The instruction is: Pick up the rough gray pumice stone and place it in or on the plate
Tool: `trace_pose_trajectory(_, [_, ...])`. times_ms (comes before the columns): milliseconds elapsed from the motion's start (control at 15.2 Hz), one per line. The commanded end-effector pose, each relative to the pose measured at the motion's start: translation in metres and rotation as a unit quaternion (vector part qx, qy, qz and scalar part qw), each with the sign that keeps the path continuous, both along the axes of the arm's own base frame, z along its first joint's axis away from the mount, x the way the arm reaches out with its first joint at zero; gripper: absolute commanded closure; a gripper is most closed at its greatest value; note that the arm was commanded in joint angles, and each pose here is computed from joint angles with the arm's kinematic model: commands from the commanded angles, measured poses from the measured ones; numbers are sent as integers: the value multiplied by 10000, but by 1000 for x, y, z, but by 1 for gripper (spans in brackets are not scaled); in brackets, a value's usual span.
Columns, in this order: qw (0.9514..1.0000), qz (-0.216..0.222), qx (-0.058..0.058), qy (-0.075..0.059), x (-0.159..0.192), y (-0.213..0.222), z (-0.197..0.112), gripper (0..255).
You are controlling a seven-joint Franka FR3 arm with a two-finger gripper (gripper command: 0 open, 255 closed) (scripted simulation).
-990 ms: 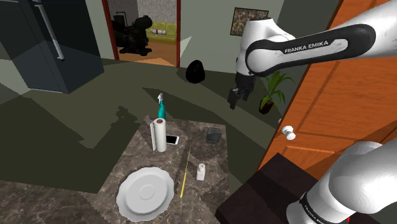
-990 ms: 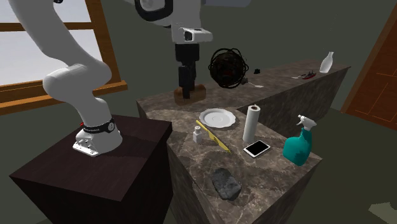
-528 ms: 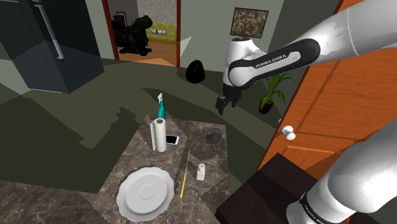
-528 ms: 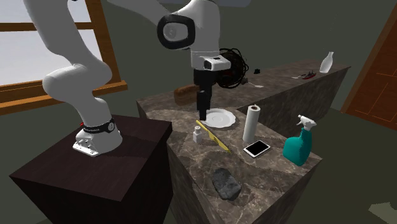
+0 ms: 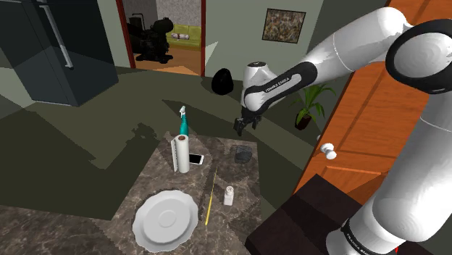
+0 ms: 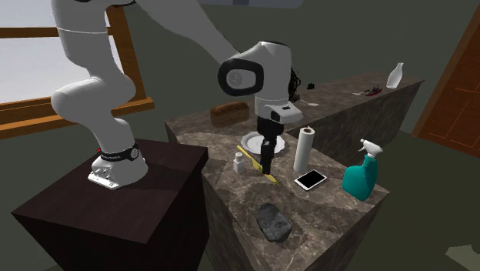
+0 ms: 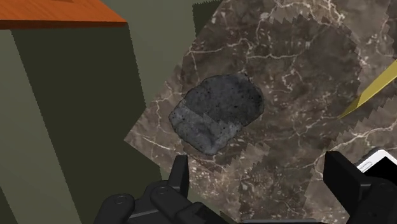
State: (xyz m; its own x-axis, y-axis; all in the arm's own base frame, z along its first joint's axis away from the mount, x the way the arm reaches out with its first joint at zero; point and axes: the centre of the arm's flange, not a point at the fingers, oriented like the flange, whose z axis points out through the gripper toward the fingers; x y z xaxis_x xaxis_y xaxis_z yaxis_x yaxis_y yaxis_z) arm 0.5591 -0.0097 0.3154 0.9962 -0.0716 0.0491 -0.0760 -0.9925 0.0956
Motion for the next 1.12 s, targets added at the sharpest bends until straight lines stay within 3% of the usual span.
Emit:
trace_pose_trajectory(0, [10000,-95,9,-12,20,-4,-17,0])
trace_pose_trajectory(726, [9982,-587,59,-53,112,-29,-124,0])
trace_pose_trajectory(1056, [9982,-587,59,-53,113,-32,-150,0])
